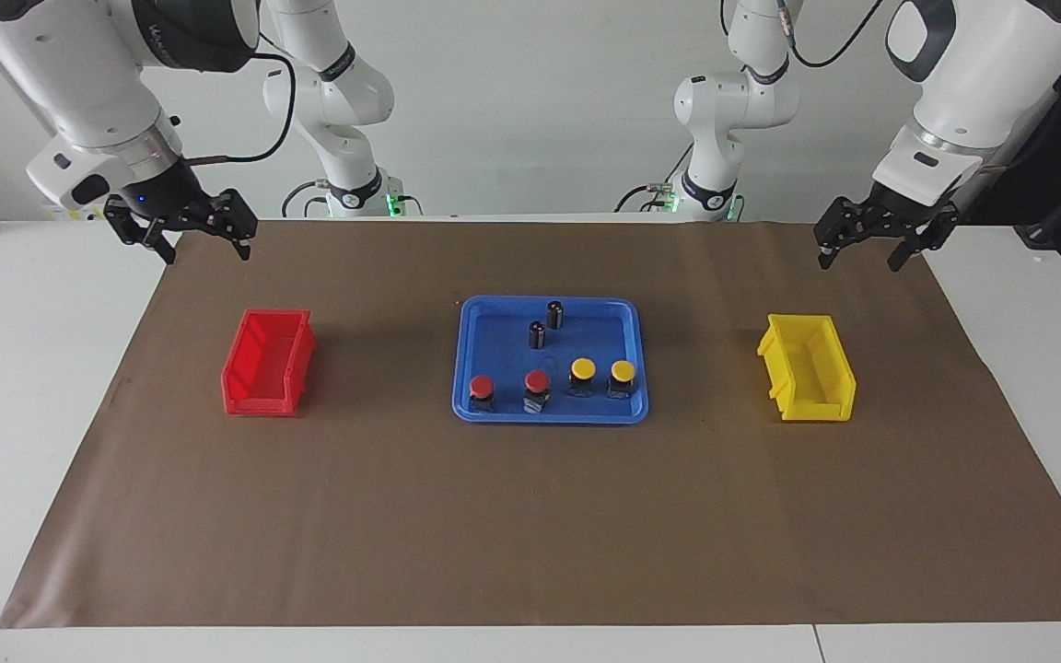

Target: Sort red and yellow buttons by color

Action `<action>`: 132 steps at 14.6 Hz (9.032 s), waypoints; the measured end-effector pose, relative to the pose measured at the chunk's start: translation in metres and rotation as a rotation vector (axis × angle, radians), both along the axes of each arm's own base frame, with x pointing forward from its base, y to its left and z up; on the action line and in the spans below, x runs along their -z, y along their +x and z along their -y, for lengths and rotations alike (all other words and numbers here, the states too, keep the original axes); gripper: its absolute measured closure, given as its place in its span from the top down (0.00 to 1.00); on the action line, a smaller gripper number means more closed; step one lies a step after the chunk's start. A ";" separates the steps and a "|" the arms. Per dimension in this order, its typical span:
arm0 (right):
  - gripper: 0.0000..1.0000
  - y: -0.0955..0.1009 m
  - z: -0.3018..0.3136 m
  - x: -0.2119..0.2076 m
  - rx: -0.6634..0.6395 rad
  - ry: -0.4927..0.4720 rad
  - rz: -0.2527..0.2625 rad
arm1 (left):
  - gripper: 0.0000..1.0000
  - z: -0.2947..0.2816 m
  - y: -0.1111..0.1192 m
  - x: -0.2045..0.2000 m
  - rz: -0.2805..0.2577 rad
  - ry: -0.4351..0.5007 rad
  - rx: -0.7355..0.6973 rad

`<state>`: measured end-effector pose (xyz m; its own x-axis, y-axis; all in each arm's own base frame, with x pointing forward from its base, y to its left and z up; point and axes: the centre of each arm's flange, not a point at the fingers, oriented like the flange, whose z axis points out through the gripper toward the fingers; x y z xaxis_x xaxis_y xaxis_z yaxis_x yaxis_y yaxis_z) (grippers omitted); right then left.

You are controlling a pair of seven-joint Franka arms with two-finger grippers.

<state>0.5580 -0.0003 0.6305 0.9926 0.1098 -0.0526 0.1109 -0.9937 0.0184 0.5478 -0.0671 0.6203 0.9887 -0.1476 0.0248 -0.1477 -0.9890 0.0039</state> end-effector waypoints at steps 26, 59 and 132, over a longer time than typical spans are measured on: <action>0.86 0.027 -0.301 0.292 0.143 0.036 0.116 | 1.00 -0.016 -0.001 0.002 -0.015 0.002 -0.031; 0.39 -0.076 0.057 0.275 -0.103 0.007 0.070 | 0.43 0.260 -0.033 0.262 0.025 -0.058 -0.121; 0.41 -0.010 0.063 0.255 -0.131 0.005 0.116 | 0.81 0.331 -0.035 0.259 0.016 -0.028 -0.011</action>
<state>0.5482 -0.0637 0.3760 0.9690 0.2390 0.0626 0.2372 -0.9709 0.0340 0.5131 -0.3977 0.3614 0.9897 -0.1360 0.0444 -0.1374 -0.9901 0.0298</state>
